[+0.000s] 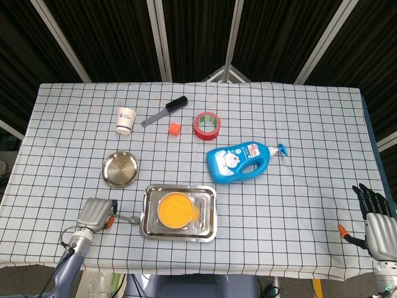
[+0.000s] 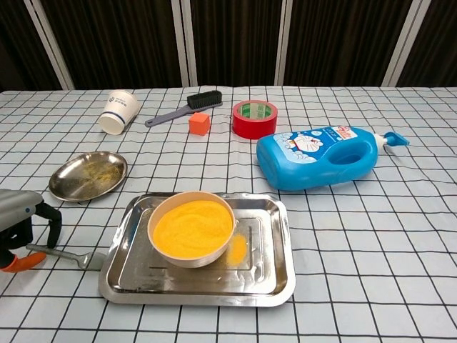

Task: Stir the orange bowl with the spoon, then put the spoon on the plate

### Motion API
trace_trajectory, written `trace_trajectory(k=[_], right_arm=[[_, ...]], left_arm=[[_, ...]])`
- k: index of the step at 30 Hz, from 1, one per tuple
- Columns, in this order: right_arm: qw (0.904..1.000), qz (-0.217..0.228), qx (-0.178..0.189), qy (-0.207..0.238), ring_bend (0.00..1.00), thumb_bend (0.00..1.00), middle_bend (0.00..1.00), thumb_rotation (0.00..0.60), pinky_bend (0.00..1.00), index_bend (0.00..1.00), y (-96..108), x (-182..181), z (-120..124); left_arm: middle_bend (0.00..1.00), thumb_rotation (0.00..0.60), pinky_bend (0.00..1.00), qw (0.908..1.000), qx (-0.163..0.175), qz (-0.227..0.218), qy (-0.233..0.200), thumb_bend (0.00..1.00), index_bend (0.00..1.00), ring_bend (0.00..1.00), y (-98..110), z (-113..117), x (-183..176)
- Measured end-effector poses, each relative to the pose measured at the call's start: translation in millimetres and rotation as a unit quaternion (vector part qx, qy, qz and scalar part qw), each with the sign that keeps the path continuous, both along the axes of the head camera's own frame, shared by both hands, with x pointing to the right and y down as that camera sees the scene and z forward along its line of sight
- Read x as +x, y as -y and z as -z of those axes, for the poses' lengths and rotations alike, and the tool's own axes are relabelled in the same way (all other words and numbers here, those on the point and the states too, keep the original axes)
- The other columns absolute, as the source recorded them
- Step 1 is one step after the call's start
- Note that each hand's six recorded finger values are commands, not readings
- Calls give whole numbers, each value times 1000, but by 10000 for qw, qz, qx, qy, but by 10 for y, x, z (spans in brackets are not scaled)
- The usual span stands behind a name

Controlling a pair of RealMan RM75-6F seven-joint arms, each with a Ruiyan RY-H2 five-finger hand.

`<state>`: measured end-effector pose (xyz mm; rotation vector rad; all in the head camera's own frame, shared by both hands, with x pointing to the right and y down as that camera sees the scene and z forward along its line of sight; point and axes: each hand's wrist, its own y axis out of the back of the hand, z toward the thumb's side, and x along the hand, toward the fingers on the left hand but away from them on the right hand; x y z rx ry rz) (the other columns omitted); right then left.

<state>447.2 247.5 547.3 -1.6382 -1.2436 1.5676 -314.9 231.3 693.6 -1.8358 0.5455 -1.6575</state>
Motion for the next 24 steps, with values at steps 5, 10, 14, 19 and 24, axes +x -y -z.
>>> trace_trajectory(k=[5,10,14,19,24], right_arm=[[10000,-6,10,7,0,311,0,600,0,0,0,2,5],[10000,6,9,8,0,312,0,600,0,0,0,-5,5],[10000,12,17,11,0,311,0,600,0,0,-2,-11,6],[10000,6,24,15,0,311,0,600,0,0,-2,-11,10],[10000,-1,26,25,0,311,0,600,0,0,-4,-11,11]], left_arm=[[1000,600,979,10000,67,-9,-56,550,514,1000,42,91,15],[1000,600,979,9996,202,32,-191,550,520,1000,160,299,29],[1000,600,979,9991,343,0,-252,550,521,1000,295,538,20],[1000,600,979,9983,505,-141,-261,550,521,1000,462,807,39],[1000,600,979,9978,538,-257,-305,550,521,1000,566,913,152]])
